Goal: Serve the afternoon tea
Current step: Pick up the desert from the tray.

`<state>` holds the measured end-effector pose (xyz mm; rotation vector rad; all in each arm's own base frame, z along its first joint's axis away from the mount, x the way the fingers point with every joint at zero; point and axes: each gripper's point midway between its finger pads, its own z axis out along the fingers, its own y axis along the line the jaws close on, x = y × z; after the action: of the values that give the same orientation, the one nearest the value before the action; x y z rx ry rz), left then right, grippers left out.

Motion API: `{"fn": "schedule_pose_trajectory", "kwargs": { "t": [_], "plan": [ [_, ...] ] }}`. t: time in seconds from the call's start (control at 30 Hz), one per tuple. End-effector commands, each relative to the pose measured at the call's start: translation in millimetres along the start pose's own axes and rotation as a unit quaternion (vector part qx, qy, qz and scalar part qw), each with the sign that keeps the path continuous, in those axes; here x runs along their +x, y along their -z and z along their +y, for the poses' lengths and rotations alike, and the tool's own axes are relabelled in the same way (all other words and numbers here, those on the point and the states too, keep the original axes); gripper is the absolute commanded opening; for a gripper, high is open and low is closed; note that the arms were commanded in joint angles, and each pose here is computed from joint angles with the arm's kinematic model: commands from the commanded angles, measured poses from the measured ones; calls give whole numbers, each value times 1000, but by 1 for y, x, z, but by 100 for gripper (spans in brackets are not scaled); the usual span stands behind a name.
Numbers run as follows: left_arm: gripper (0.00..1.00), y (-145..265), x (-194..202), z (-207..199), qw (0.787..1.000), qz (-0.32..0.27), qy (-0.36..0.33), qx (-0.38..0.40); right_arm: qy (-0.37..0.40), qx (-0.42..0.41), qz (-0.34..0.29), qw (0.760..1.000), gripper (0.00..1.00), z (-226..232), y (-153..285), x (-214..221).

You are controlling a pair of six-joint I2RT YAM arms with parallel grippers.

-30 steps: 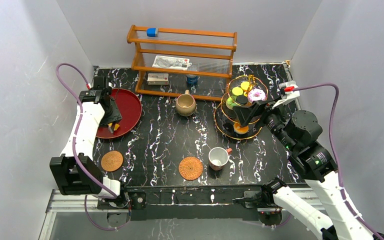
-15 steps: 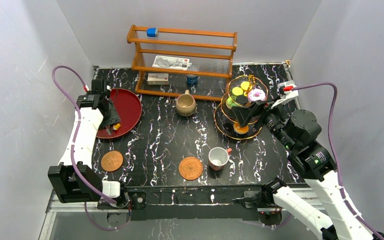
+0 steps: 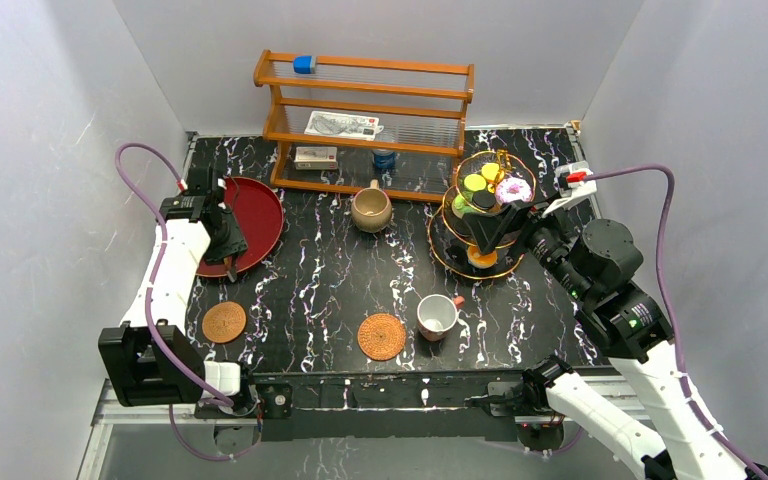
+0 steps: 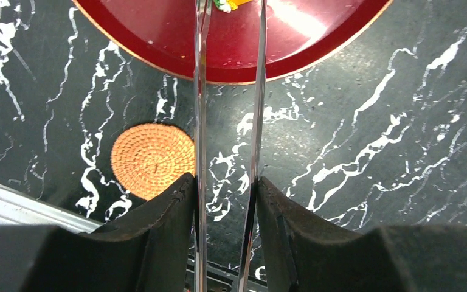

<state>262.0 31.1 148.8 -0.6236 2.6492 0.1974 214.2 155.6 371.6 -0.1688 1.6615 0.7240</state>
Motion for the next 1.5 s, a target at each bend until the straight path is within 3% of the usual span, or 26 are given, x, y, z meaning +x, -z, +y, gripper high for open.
{"fn": "schedule_pose_trajectory", "kwargs": {
  "t": [0.0, 0.43, 0.9, 1.23, 1.47],
  "plan": [
    [37, 10, -17, -20, 998, -26, -1, 57, -2, -14, -40, 999, 99, 10, 5, -26],
    [28, 16, -34, -39, 995, -26, -14, 94, 8, -2, -38, 999, 99, 7, 9, -30],
    [26, 67, -58, -77, 977, -56, -17, 207, 33, 41, -61, 997, 99, -4, 21, -53],
    [26, 121, -58, -109, 939, -73, -44, 334, 15, 49, -47, 998, 99, -5, 21, -49],
    [26, 158, -52, -128, 901, -77, -63, 422, 11, 73, -52, 996, 99, -13, 25, -53]
  ]
}}
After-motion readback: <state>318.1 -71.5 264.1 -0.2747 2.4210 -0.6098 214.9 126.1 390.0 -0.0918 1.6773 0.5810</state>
